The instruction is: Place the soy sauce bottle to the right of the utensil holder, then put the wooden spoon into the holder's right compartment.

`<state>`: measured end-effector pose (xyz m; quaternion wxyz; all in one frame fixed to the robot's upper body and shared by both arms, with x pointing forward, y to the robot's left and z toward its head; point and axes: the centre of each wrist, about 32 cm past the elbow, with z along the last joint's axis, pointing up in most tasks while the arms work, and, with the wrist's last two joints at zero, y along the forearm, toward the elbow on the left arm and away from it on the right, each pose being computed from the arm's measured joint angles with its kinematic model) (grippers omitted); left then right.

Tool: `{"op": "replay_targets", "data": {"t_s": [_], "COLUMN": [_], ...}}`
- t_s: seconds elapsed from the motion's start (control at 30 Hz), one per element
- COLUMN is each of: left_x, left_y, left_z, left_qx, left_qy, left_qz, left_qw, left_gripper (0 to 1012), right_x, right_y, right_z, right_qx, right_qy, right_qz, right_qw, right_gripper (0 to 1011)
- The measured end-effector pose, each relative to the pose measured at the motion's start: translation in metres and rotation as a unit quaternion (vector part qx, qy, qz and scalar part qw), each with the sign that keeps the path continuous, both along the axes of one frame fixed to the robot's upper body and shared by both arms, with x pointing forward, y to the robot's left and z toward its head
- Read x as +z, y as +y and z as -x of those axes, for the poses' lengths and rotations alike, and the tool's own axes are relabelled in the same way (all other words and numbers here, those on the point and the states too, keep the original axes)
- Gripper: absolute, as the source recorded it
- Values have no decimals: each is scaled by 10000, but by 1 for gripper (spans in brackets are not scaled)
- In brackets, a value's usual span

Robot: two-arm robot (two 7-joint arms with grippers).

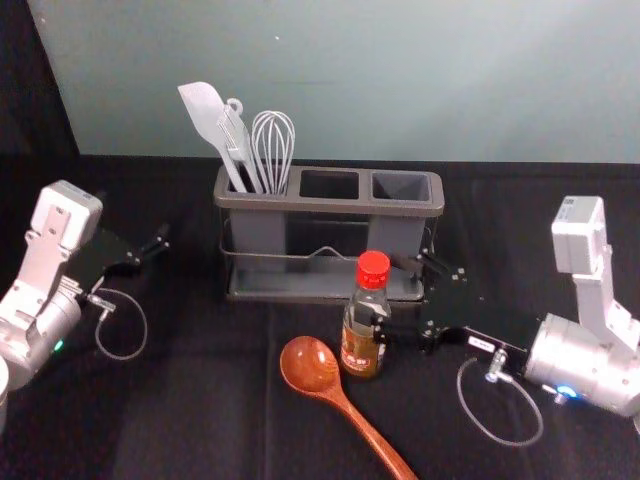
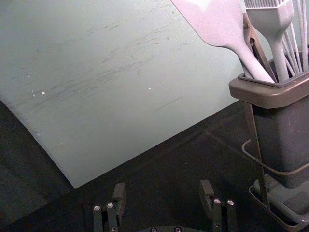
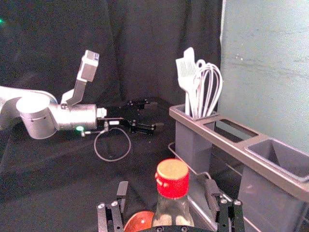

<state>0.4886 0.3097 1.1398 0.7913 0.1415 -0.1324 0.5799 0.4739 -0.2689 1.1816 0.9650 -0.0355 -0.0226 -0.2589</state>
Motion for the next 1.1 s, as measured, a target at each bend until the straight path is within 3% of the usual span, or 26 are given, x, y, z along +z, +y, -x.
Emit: {"op": "replay_targets", "data": {"t_s": [0.33, 0.9, 1.1], "left_x": [0, 0, 0], "left_y": [0, 0, 0], "left_z": [0, 0, 0], "left_qx": [0, 0, 0], "left_qy": [0, 0, 0], "left_qz": [0, 0, 0], "left_qw": [10000, 10000, 10000], "left_gripper": [1005, 1005, 1005], "right_x": [-18, -50, -47], "right_y": [121, 161, 159], "right_z": [-97, -124, -123], "right_qx": [-68, -125, -125], "right_qy": [-31, -69, -66], "right_qz": [-165, -190, -196], "right_qw": [9998, 9997, 9997], "right_gripper": [1002, 1000, 889]}}
